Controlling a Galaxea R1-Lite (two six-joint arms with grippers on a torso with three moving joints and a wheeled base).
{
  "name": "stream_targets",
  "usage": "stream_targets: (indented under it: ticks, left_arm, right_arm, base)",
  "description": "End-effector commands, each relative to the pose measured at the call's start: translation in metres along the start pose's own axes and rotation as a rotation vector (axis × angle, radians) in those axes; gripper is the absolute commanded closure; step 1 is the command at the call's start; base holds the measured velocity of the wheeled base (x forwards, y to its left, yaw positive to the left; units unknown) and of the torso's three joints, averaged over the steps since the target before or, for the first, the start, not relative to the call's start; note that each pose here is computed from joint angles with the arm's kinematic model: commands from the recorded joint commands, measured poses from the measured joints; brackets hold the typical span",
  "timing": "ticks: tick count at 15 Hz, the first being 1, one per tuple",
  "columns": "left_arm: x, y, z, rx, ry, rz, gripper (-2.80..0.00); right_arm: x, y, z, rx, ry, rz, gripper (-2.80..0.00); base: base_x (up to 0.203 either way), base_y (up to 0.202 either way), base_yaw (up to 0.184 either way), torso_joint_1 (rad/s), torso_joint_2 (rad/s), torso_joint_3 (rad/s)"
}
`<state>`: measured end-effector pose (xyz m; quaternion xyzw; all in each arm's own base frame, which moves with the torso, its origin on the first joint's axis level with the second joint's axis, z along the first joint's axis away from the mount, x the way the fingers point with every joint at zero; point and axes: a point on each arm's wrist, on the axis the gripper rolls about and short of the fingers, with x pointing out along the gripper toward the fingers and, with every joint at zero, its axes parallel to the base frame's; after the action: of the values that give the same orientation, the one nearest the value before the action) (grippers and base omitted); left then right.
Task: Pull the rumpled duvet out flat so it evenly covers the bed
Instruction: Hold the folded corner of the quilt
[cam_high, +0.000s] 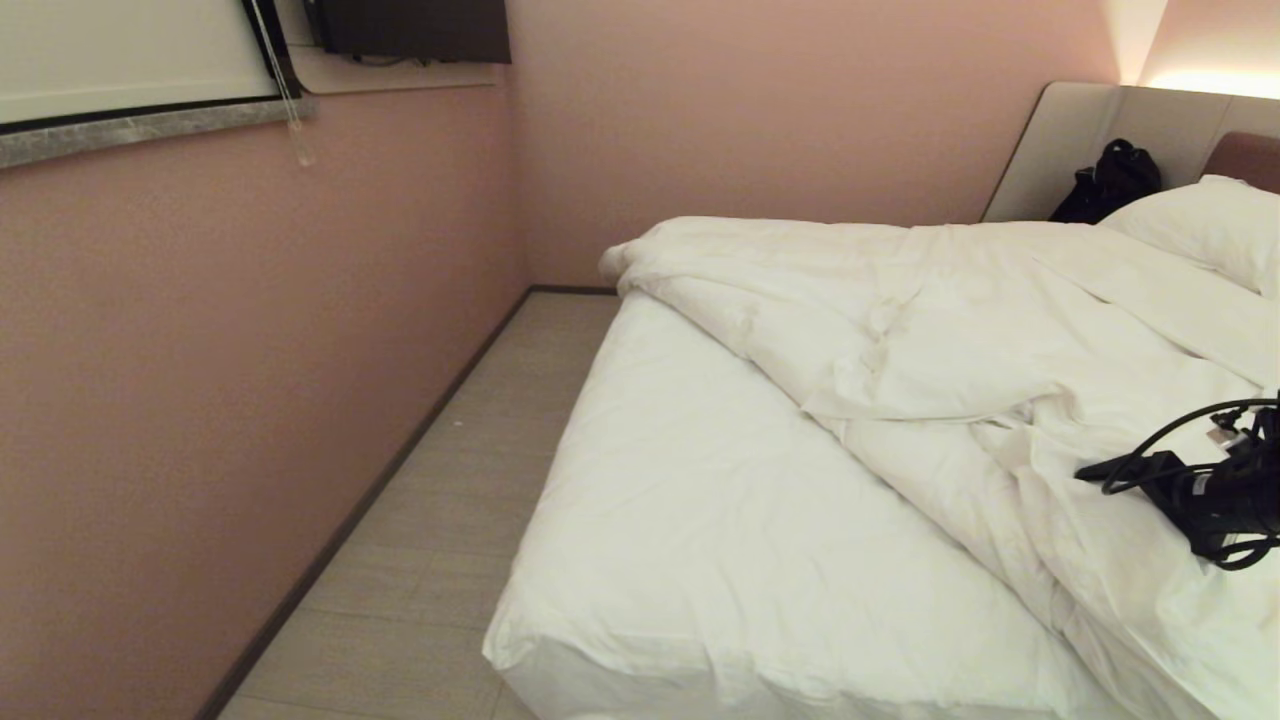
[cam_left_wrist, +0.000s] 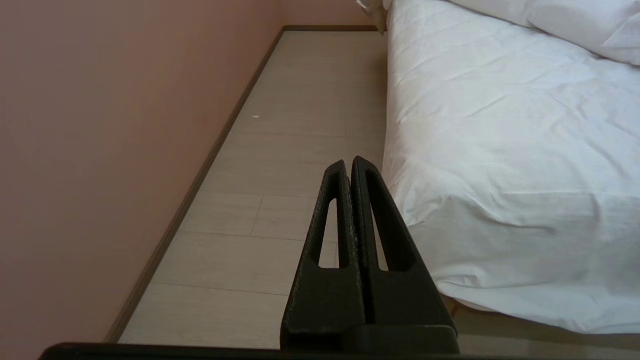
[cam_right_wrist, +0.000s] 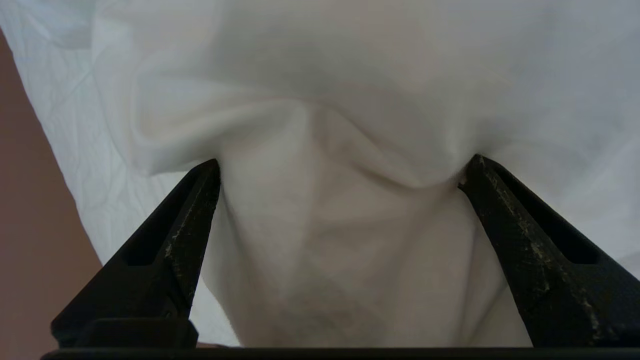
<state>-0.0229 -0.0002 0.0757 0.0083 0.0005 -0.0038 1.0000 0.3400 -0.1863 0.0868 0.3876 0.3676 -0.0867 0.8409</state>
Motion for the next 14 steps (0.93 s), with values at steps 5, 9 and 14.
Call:
stream_targets:
  ticks: [5, 9, 14]
  left_arm:
    - [0.000, 0.000, 0.000, 0.000, 0.001, 0.000, 0.00]
    - [0.000, 0.000, 0.000, 0.000, 0.001, 0.000, 0.00]
    - [0.000, 0.000, 0.000, 0.000, 0.001, 0.000, 0.00]
  right_arm:
    - [0.015, -0.010, 0.000, 0.017, 0.022, -0.009, 0.00]
    - [0.010, -0.006, 0.000, 0.011, 0.015, -0.002, 0.00]
    - [-0.013, 0.011, -0.005, -0.008, -0.004, 0.020, 0.00]
  base:
    - [0.000, 0.000, 0.000, 0.000, 0.00, 0.000]
    - [0.000, 0.000, 0.000, 0.000, 0.00, 0.000]
    - [0.000, 0.000, 0.000, 0.000, 0.00, 0.000]
